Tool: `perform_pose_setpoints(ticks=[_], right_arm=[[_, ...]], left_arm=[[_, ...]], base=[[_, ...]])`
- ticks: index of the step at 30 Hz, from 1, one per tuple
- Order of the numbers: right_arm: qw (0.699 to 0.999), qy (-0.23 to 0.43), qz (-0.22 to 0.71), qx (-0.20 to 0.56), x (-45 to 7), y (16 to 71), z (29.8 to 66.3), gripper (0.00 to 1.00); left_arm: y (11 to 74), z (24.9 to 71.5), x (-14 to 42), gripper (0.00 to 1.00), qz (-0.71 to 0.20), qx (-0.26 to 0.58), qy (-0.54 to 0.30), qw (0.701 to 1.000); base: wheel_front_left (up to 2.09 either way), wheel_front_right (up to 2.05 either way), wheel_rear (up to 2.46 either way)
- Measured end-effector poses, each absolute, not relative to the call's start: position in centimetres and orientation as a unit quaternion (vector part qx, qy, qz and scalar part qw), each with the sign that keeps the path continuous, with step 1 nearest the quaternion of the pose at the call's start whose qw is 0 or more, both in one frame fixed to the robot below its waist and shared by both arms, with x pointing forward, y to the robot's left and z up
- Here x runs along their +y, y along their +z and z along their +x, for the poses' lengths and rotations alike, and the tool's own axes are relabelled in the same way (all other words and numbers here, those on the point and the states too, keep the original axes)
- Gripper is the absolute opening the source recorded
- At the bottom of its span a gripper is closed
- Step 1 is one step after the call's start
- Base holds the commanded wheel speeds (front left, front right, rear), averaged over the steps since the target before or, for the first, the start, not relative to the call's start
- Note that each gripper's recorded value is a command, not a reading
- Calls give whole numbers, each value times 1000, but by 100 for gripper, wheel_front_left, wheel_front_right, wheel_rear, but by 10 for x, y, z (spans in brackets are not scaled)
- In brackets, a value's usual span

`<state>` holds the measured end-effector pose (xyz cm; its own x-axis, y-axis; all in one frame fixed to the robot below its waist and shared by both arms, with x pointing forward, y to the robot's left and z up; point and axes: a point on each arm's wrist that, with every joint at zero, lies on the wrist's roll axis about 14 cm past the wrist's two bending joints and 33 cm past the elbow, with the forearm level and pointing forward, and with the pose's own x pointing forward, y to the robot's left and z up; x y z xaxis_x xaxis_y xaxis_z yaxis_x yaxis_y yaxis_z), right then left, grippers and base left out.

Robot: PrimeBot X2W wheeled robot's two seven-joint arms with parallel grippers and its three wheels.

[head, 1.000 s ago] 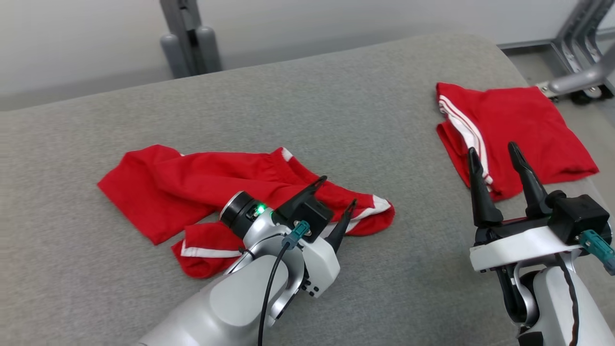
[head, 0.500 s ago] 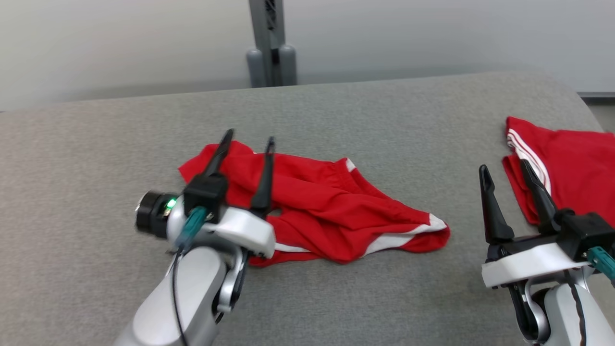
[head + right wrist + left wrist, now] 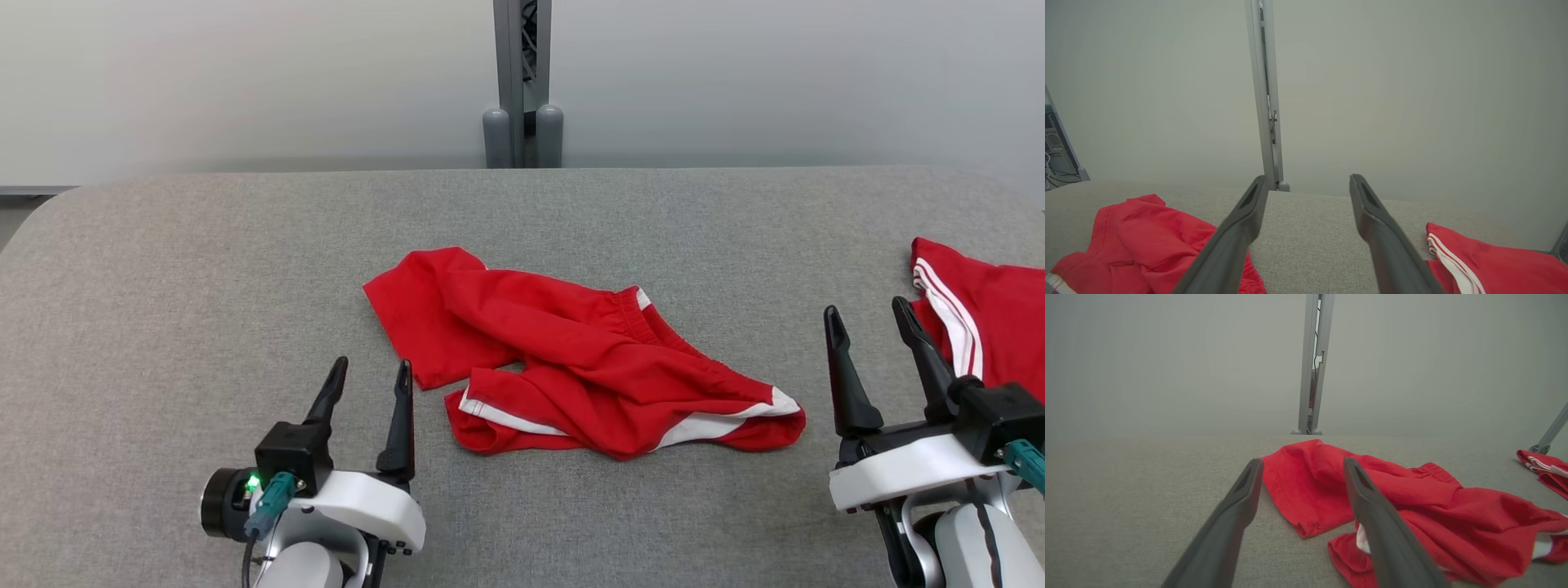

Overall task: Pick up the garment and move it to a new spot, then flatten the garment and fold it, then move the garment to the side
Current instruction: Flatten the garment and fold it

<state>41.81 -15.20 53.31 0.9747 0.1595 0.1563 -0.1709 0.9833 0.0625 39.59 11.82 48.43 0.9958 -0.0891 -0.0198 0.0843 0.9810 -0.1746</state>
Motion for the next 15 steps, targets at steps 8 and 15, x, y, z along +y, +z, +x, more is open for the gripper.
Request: perform_pose_setpoints(ticks=[8,15], right_arm=[[994,84,36,-68,-152,528,416,100],[995,69,35,-56,-163,519,418,100]], left_arm=[[440,386,86,100,-72,86,-119,986],[420,396,63,100,-60,123,-163,977]], base=[[0,0,0],[0,0,0]])
